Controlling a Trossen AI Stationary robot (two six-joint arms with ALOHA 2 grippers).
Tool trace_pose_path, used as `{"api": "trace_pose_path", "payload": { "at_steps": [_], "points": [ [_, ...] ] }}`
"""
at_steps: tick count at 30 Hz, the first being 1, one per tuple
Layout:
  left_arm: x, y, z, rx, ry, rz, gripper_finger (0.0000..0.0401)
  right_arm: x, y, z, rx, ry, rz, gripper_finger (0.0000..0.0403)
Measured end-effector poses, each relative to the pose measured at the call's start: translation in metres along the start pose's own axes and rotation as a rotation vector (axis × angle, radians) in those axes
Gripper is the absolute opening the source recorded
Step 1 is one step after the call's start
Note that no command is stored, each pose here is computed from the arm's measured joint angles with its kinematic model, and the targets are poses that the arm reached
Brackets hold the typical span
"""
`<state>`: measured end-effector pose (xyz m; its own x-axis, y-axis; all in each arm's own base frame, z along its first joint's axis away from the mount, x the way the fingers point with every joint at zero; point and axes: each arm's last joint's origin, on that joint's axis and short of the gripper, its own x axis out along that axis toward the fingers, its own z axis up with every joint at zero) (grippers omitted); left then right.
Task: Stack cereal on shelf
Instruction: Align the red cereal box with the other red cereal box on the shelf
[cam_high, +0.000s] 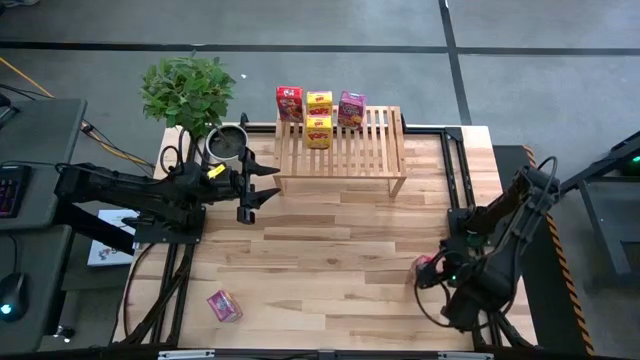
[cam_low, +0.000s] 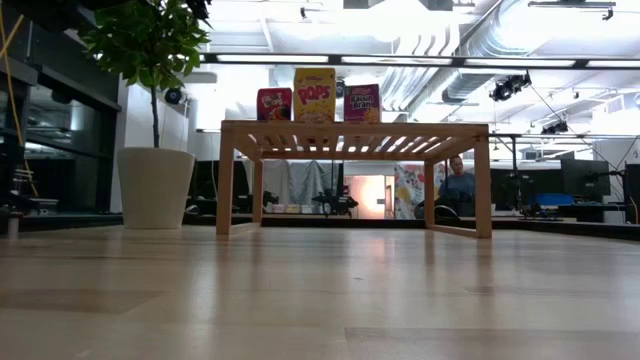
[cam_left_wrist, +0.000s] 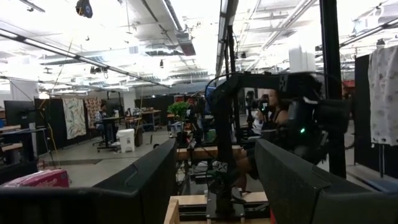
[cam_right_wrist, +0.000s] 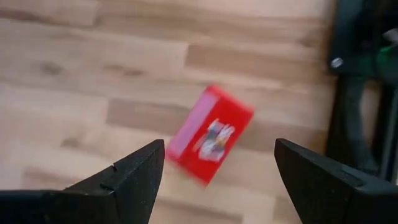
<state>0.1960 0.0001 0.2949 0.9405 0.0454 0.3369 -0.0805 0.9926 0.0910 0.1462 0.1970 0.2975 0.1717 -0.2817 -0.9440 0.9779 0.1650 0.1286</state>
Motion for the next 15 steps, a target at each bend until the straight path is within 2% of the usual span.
{"api": "trace_pose_path", "payload": {
  "at_steps": [4, 7, 11, 15],
  "points": [
    [0.000, 0.000, -0.002, 0.000, 0.023, -0.003, 0.0207, 0.015, -0.003, 0.006, 0.013, -0.045, -0.042, 0.0298],
    [0.000, 0.000, -0.003, 0.001, 0.026, -0.003, 0.0207, 0.015, 0.001, 0.008, -0.016, -0.061, -0.021, 0.0298],
    [0.000, 0.000, -0.002, 0.000, 0.025, -0.003, 0.0207, -0.006, 0.007, 0.012, -0.298, -0.034, 0.064, 0.0298],
    [0.000, 0.000, -0.002, -0.008, 0.025, -0.003, 0.0207, -0.019, 0.014, 0.017, -0.450, -0.048, 0.128, 0.0298]
  ]
}}
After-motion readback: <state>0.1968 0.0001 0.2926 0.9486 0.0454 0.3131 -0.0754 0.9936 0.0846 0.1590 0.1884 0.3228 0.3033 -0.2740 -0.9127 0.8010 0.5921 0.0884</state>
